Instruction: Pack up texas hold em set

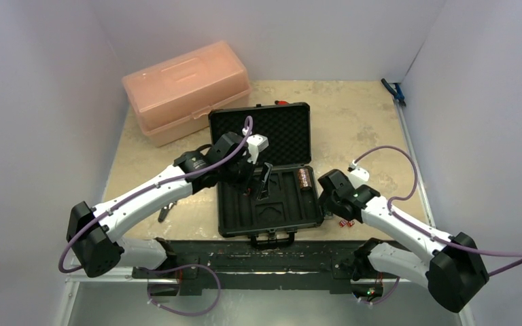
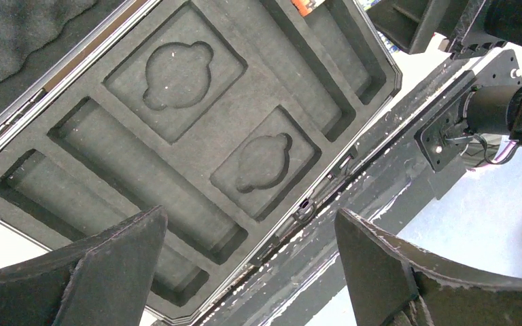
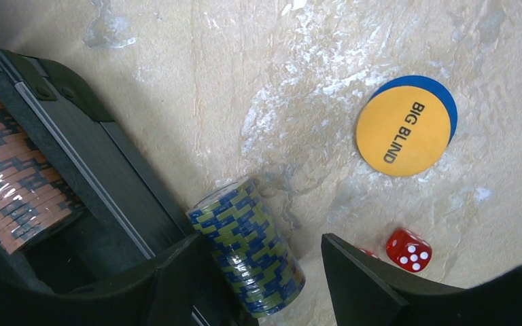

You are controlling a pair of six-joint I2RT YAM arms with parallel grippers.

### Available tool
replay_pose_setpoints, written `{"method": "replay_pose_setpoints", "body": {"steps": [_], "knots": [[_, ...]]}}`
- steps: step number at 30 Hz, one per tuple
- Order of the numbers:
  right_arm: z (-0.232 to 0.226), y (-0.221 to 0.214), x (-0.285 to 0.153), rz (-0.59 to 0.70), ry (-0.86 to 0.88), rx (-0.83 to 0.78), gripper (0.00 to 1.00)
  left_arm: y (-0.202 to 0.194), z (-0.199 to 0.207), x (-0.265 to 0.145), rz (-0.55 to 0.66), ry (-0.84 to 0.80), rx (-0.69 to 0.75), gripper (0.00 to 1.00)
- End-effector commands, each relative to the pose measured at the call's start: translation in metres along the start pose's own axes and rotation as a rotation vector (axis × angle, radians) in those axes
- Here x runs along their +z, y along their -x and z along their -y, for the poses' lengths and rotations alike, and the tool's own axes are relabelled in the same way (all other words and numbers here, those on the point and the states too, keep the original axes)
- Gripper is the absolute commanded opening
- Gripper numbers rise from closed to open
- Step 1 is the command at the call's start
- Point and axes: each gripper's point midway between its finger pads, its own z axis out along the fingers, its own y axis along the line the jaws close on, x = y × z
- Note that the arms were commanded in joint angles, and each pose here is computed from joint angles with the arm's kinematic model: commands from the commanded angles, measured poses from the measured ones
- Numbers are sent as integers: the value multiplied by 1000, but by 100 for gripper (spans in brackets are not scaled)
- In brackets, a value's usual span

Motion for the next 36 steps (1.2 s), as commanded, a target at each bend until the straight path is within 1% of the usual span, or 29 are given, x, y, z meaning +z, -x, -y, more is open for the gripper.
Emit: {"method": "replay_pose_setpoints", "body": {"steps": [1,4,6,9,11,13,21,28,32,36], "knots": [[-25,-2,2,-23,99,-74,69,19,8,-4,66,-7,8,94],[-37,-3,4,-42,138,-131,71,18,7,-4,68,-2,8,94],[-43,-2,3,-46,150,-154,75,17,6,-5,67,1,8,94],[-45,1,3,-42,148,-166,80,16,5,-6,69,6,7,94],[-46,1,3,-43,148,-169,80,16,4,-7,71,10,6,94],[-44,0,3,-47,142,-162,79,15,3,-7,71,14,5,94],[-32,-5,5,-63,91,-147,68,13,5,-5,67,9,3,93],[-21,-11,9,-74,45,-147,66,14,9,-2,67,-7,-2,93],[-17,-14,10,-85,36,-138,57,14,12,1,62,-16,-3,93],[-14,-19,10,-100,32,-138,57,14,14,2,61,-22,-2,93]]}}
